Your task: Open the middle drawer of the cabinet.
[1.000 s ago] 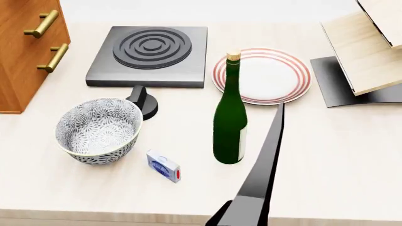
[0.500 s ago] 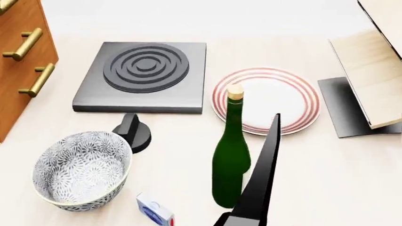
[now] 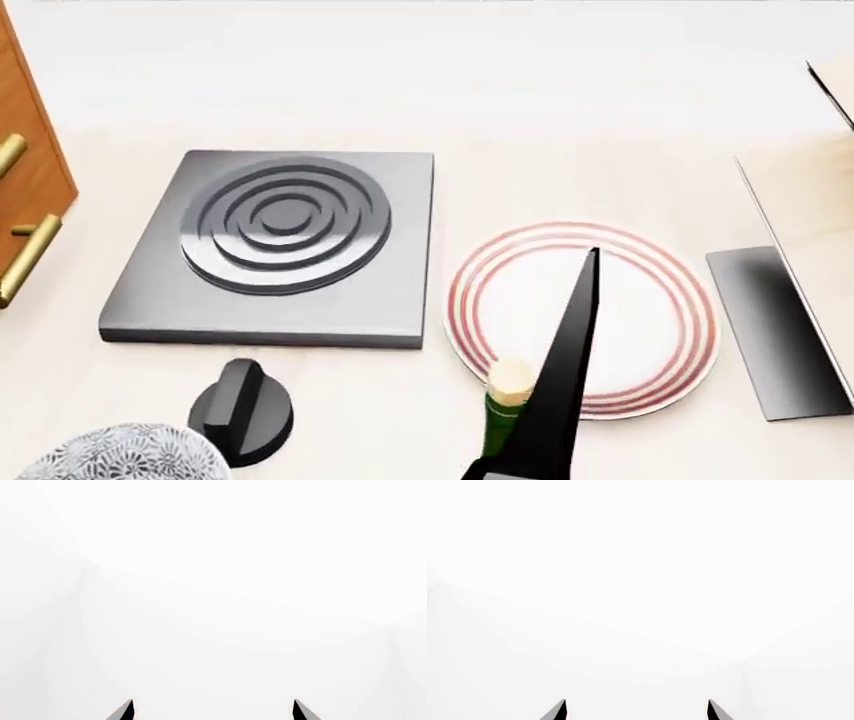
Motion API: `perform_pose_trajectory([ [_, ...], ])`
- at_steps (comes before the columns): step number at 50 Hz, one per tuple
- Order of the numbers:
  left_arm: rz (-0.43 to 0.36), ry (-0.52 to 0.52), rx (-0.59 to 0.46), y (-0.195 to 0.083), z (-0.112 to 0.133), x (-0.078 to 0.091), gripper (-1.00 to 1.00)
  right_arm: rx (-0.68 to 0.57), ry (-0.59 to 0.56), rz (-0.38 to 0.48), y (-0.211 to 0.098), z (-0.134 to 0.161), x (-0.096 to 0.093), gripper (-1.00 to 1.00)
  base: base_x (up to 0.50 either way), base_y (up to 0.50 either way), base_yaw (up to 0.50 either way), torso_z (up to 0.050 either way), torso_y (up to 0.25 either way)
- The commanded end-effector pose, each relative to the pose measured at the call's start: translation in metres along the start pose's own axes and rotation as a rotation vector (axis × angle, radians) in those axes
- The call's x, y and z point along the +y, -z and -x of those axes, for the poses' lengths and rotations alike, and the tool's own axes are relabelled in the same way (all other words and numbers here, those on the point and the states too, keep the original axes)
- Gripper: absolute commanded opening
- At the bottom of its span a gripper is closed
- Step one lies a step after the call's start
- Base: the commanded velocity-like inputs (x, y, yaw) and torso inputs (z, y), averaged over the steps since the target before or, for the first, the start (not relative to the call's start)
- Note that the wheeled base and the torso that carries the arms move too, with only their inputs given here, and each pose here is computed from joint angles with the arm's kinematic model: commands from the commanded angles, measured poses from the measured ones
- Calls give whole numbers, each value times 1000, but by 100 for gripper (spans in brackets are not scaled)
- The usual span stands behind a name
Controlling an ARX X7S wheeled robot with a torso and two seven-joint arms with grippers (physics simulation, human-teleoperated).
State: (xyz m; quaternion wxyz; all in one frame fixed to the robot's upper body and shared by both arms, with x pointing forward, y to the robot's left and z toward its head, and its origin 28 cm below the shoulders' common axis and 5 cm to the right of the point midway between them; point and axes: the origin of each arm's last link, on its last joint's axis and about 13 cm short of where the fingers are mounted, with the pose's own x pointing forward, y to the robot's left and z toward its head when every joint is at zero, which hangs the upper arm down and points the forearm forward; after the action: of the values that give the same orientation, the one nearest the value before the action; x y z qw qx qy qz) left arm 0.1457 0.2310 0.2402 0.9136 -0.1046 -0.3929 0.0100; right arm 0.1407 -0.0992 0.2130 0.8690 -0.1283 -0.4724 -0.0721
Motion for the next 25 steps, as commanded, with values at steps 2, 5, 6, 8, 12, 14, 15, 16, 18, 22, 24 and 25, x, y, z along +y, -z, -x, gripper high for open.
perform_pose_trajectory([
  [2,5,0,3,-1,0,0,100,-5,-4,1,0,0,0,100,500,0,0,0,0],
  [5,5,-1,5,0,0,0,100,0,-6,1,0,0,0,100,500,0,0,0,3],
  [6,3,-1,4,0,-1,0,100,0,-6,2,0,0,0,100,500,0,0,0,0],
  [8,3,-1,4,0,-1,0,100,-1,-6,2,0,-1,0,100,500,0,0,0,0],
  [12,1,-2,5,1,-1,0,100,1,-8,0,0,-1,1,100,500,0,0,0,3],
  [14,-1,-2,7,1,-1,1,100,0,-7,-1,0,-1,1,100,500,0,0,0,0],
  [15,-2,-2,9,1,-1,1,100,0,-7,-1,0,-1,1,100,500,0,0,0,0],
  [16,-3,-2,9,1,-1,1,100,0,-7,-2,0,-1,1,100,500,0,0,0,0],
  [18,-5,-3,9,1,-1,1,100,6,-16,-8,0,-1,1,100,500,0,0,0,0],
  [22,-10,-3,12,3,-1,1,100,5,-11,-4,0,-1,1,100,480,0,0,0,0],
  [24,-11,-2,13,3,-1,1,100,2,-11,-4,0,-1,1,100,0,0,0,0,0],
  [25,-13,0,14,3,-1,1,100,1,-11,-2,0,-1,1,100,0,0,0,0,0],
])
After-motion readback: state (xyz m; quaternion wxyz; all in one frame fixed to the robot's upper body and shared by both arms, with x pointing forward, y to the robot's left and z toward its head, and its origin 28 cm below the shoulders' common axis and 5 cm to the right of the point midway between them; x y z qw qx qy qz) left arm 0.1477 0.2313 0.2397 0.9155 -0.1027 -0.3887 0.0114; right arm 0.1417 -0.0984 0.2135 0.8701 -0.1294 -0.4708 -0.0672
